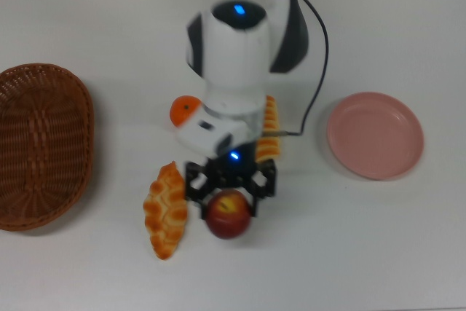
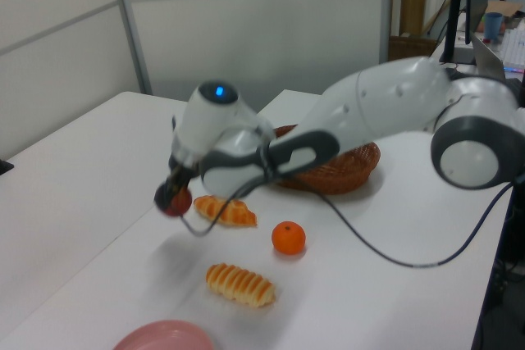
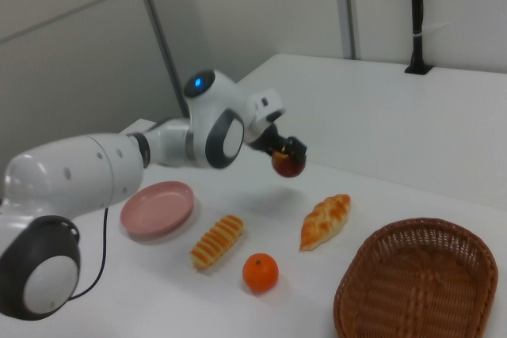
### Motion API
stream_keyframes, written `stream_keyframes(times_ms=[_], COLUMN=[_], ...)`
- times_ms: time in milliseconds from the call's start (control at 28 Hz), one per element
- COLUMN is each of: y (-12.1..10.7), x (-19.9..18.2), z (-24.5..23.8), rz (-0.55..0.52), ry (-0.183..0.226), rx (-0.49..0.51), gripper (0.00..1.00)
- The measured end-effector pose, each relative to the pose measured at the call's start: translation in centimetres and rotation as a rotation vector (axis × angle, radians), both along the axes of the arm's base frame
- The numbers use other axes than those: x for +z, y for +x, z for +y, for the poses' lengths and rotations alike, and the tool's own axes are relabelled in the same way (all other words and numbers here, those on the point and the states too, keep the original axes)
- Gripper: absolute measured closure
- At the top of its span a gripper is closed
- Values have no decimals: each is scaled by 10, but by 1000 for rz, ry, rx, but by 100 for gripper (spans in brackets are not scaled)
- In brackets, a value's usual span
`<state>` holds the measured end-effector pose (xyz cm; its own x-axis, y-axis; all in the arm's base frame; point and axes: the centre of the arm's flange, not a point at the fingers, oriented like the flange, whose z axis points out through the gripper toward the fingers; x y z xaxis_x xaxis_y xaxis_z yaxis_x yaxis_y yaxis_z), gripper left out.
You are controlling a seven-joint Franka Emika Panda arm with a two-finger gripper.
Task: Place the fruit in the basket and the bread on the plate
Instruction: 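Carry the apple over the wicker basket and release it inside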
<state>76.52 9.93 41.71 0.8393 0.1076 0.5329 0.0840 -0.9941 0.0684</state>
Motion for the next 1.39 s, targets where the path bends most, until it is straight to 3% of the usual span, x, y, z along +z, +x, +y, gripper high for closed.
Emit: stream_keyframes(times_ms=[286, 429, 679, 893, 1179, 1393], y=[-43, -58, -73, -79, -77, -78], x=[79, 84, 69, 50, -4, -26], z=[-127, -179, -259, -287, -305, -312], rz=[258, 327, 370, 404, 490, 528], ry=[-43, -42, -28, -27, -125, -139], rx=[-205, -276, -382, -419, -405, -384], gripper=[11, 11, 11, 11, 11, 11])
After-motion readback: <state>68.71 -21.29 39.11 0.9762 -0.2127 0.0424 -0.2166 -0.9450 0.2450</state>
